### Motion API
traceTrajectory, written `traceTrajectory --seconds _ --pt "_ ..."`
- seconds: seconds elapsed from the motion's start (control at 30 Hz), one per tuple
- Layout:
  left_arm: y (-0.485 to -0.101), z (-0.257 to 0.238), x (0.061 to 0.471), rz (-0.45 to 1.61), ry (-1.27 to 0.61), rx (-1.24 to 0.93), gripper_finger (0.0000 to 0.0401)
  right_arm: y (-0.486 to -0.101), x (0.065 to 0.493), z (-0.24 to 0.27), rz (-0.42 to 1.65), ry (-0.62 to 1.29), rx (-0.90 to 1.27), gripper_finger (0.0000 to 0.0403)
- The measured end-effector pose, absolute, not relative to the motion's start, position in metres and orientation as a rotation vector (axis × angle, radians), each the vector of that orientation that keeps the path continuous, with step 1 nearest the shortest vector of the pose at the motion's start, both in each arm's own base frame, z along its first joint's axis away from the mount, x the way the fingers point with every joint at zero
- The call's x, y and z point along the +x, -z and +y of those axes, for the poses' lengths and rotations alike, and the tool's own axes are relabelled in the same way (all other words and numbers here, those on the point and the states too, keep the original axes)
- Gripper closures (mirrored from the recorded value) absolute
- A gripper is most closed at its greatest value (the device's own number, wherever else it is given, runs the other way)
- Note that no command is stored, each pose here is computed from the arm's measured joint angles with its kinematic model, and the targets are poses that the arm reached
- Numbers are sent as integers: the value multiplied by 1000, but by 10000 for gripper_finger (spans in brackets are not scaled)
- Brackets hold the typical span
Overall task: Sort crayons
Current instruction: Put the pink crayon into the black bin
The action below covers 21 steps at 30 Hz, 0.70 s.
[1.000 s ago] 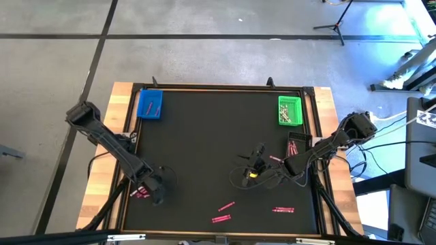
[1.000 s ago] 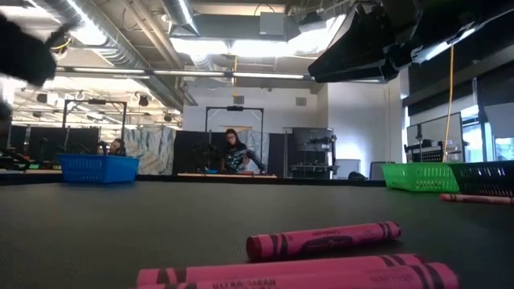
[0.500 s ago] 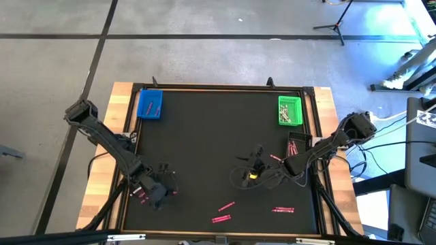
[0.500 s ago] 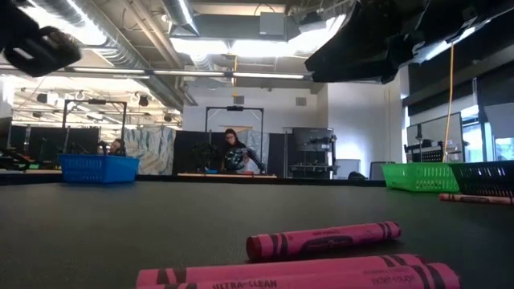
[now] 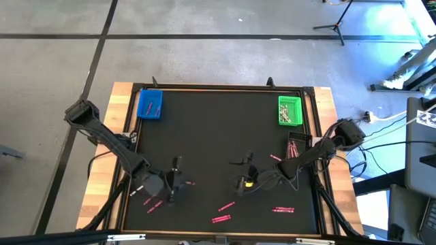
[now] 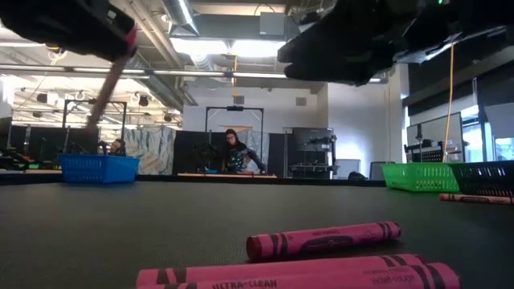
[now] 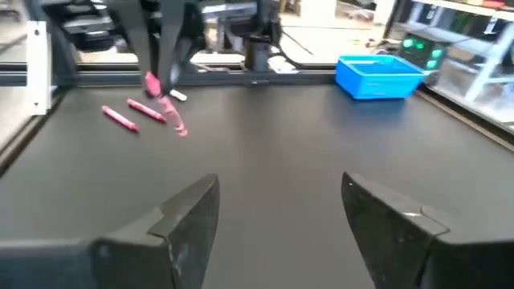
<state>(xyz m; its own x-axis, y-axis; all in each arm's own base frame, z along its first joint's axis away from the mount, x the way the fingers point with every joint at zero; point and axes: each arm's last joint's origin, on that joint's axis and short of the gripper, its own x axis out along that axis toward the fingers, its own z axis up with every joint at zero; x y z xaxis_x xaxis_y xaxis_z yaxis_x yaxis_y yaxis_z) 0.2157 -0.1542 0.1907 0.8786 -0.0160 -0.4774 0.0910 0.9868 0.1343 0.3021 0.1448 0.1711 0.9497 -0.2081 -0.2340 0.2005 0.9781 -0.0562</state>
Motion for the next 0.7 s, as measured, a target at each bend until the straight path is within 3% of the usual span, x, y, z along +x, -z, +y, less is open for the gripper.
traceTrajectory --seconds 0.23,0.37,0.7 --pt "-183 -138 217 265 35 116 394 -160 319 136 263 199 23 158" --pt "-181 -130 216 196 12 89 394 -159 339 137 235 76 13 162" --pt "-184 -126 218 146 2 82 394 -158 398 150 137 48 -68 162"
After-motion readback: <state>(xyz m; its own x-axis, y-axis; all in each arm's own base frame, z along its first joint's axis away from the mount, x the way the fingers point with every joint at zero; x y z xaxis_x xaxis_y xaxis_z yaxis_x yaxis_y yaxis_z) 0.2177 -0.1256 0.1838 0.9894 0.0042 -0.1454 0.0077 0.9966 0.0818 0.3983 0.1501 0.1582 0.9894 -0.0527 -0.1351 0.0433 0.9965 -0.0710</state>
